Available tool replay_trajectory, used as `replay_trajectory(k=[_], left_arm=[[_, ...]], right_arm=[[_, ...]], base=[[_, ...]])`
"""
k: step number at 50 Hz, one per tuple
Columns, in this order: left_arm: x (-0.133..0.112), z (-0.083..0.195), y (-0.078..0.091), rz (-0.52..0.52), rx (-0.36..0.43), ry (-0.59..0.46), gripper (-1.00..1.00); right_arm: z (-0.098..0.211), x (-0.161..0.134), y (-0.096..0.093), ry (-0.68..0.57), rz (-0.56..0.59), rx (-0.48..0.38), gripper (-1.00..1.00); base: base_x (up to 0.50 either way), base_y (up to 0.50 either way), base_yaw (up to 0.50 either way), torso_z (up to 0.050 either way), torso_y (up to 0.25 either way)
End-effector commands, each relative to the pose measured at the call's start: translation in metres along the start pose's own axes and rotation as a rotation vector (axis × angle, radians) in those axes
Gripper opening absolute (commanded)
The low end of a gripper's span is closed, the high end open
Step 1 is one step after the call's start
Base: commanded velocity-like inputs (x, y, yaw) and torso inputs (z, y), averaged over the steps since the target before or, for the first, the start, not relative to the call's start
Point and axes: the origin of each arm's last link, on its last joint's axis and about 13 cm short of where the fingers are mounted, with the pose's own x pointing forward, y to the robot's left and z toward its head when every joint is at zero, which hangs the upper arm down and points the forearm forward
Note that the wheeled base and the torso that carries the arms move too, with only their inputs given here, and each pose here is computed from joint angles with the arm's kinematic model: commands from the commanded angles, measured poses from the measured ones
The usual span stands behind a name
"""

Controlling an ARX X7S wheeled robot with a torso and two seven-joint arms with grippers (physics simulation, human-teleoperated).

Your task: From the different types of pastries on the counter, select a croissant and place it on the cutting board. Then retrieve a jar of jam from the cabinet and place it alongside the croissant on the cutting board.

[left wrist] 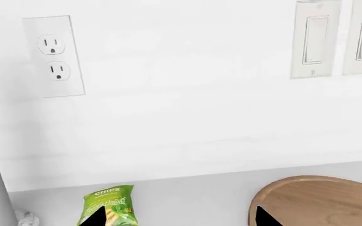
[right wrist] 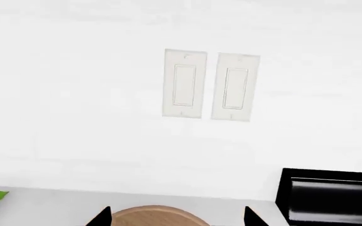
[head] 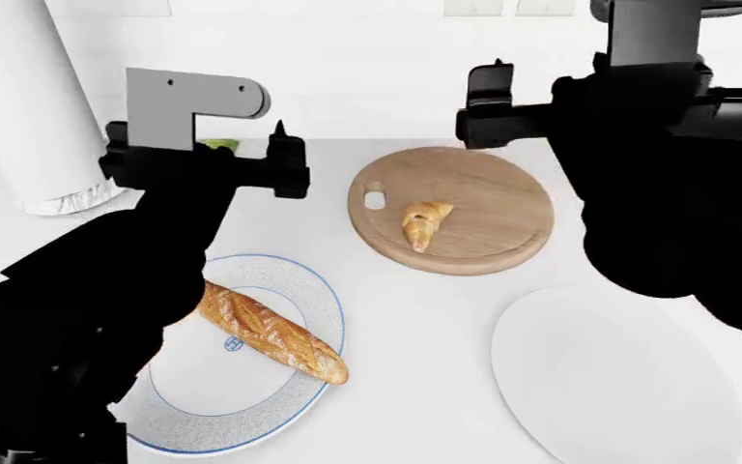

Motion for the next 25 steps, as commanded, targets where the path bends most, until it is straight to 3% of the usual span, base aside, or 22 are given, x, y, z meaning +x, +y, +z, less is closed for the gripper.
replay_trajectory(k=[1, 12, 25], left_arm=[[-0.028, -0.001, -0.002, -0.072, -0.018, -0.052, 1.0], [-0.05, 0.008, 0.001, -0.127, -0.042, -0.082, 1.0], [-0.056, 0.008, 0.004, -0.144, -0.074, -0.068, 1.0]], right_arm=[[0.008, -0.035, -0.004, -0.166, -0.047, -0.017, 1.0], [0.031, -0.064, -0.007, -0.395, -0.066, 0.056, 1.0], [0.053, -0.079, 0.0, -0.482, -0.035, -0.025, 1.0]], base=[[0.0, 0.0, 0.0, 0.0, 0.0], [0.0, 0.0, 0.0, 0.0, 0.0], [0.0, 0.0, 0.0, 0.0, 0.0]])
